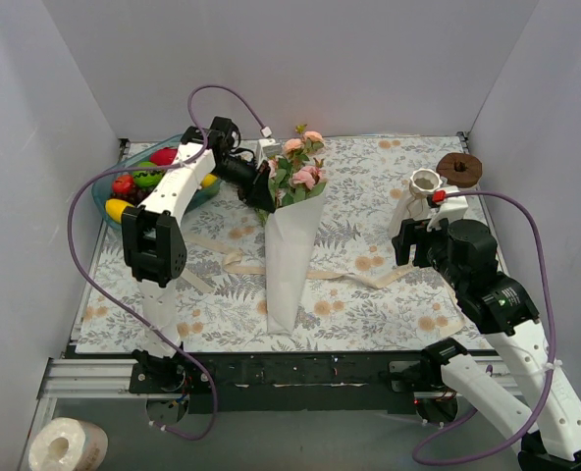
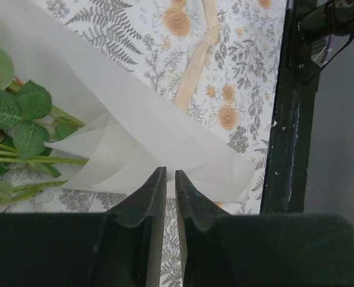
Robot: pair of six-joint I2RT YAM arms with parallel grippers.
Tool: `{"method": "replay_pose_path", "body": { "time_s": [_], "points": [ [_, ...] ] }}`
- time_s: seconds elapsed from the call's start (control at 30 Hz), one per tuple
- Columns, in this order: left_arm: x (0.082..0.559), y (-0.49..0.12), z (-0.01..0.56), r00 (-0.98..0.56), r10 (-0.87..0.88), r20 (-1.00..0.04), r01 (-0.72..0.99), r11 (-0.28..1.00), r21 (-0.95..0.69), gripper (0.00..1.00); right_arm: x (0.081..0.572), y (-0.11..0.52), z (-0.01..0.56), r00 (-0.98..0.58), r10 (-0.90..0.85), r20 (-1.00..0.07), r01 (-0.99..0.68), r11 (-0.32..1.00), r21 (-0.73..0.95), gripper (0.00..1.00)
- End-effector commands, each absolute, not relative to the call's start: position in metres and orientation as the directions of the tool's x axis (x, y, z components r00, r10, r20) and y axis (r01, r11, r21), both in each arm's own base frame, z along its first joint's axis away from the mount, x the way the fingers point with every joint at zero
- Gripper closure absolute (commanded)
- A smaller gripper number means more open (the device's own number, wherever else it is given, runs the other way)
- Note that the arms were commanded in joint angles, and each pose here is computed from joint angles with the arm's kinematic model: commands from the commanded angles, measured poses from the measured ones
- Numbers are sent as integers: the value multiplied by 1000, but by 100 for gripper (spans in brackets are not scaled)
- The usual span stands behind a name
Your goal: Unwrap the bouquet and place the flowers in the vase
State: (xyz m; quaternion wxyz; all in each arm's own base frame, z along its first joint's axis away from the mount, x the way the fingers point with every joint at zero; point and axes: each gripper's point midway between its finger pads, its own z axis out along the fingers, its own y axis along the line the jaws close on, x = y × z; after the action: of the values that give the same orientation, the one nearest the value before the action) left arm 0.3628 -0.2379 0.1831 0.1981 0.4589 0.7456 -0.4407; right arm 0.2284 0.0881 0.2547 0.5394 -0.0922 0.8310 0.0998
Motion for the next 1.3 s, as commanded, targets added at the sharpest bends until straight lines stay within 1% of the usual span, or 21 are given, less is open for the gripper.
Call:
{"method": "replay_pose_path", "body": {
  "time_s": [0.0,0.2,0.37,0.4,0.47,0.5,0.53,0.57,0.63,0.67,0.77,0.8,0.83,1.03,1.13,1.27],
  "points": [
    [339,-261,243,-406,486,-774,910,139,-390,87,231,92,272,-343,-5,-939,-274,957,95,21],
    [331,-281,263,-378,478,-793,922,120,-368,83,227,91,273,-342,-1,-940,-272,957,98,22],
    [329,-278,244,-410,503,-761,907,136,-398,77,225,88,271,-344,-1,-939,-264,960,96,22],
    [327,-278,235,-428,509,-747,897,138,-420,63,225,88,269,-348,-4,-938,-264,960,94,21],
    [329,-276,228,-440,512,-738,891,151,-427,54,224,88,268,-348,-1,-937,-263,960,97,22],
    [332,-274,224,-445,517,-731,891,171,-422,35,223,88,268,-349,-1,-937,-264,960,97,22],
    [333,-271,214,-463,523,-716,882,191,-431,19,223,87,269,-345,1,-939,-263,960,97,21],
    [345,-266,211,-470,502,-726,882,222,-417,13,223,87,268,-348,-1,-937,-262,960,96,21],
    [356,-254,199,-495,487,-720,869,269,-415,10,222,86,268,-347,0,-938,-260,961,96,21],
    [368,-242,197,-493,469,-733,870,289,-400,10,222,86,269,-344,0,-939,-260,961,95,20],
    [376,-224,187,-524,444,-727,852,283,-441,9,220,87,267,-346,-2,-938,-267,959,97,20],
    [378,-221,178,-515,452,-728,857,264,-443,9,220,87,266,-347,-4,-938,-268,959,96,20],
    [379,-220,176,-500,453,-739,866,242,-437,9,220,87,266,-346,-3,-938,-268,959,96,20],
    [363,-216,144,-505,483,-716,857,182,-482,13,221,86,264,-353,-2,-936,-262,960,97,20],
    [358,-215,131,-520,488,-701,845,178,-504,15,221,86,265,-352,1,-936,-260,960,98,20],
    [360,-215,122,-528,486,-696,841,189,-506,15,221,87,262,-359,-1,-933,-260,960,99,20]
  ]
}}
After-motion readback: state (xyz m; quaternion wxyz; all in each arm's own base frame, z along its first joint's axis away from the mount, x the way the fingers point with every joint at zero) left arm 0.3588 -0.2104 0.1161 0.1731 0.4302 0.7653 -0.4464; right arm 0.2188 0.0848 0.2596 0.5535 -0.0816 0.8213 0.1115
